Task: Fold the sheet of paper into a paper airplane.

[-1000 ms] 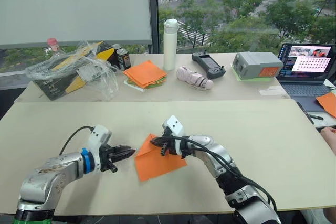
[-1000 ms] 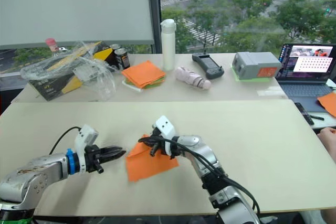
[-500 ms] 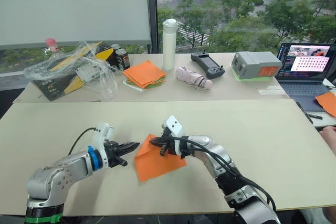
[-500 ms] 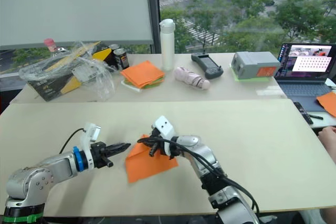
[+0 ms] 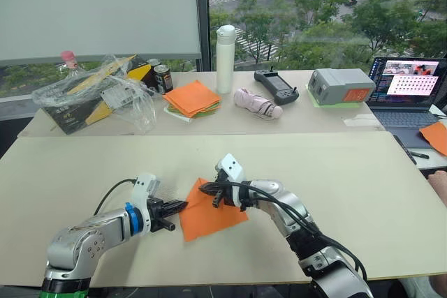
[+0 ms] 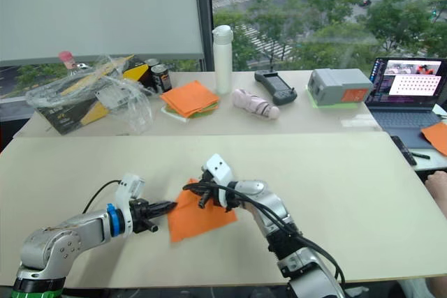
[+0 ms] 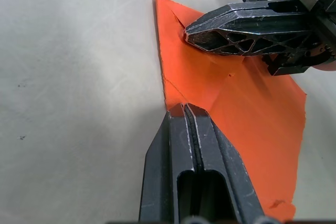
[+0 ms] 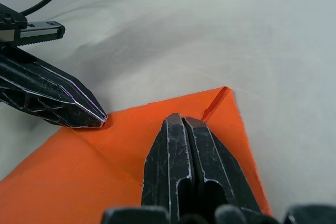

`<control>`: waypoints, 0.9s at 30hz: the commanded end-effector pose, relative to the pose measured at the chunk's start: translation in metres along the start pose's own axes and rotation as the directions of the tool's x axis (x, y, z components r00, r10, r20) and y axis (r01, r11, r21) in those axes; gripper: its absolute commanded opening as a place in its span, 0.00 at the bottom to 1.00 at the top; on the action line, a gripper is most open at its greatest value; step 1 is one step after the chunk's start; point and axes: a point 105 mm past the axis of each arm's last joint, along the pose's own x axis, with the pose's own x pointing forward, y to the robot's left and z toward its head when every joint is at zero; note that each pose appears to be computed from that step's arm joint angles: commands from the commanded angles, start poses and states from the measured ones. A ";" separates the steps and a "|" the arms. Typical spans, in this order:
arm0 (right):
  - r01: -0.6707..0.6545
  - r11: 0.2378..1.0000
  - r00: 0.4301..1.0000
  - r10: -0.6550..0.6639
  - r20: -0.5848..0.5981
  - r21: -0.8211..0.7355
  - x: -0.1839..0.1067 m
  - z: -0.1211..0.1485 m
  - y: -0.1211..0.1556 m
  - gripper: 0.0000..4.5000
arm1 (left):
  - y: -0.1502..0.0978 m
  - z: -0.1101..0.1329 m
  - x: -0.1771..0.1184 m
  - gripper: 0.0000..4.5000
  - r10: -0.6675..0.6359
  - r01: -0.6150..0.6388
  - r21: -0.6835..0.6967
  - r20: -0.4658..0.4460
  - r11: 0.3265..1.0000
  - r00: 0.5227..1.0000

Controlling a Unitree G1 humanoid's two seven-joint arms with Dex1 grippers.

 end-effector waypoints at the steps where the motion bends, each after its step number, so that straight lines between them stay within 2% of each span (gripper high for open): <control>1: 0.001 1.000 1.000 -0.001 -0.005 0.002 0.000 -0.003 0.001 0.00 | -0.001 -0.007 0.002 0.00 0.004 -0.004 0.031 -0.028 1.000 1.000; 12: -0.035 0.997 0.999 0.037 0.032 -0.073 0.005 0.020 0.013 0.00 | 0.002 -0.028 0.005 0.00 0.019 -0.017 0.021 -0.080 1.000 0.997; 16: 0.007 0.987 0.998 -0.017 -0.058 -0.164 0.010 0.013 0.007 0.00 | 0.001 -0.028 0.005 0.00 0.017 -0.016 0.017 -0.078 1.000 0.997; 27: -0.036 0.976 0.997 0.020 -0.073 -0.217 0.015 0.020 0.019 0.00 | 0.003 -0.029 0.004 0.00 0.035 -0.034 0.015 -0.074 0.999 0.997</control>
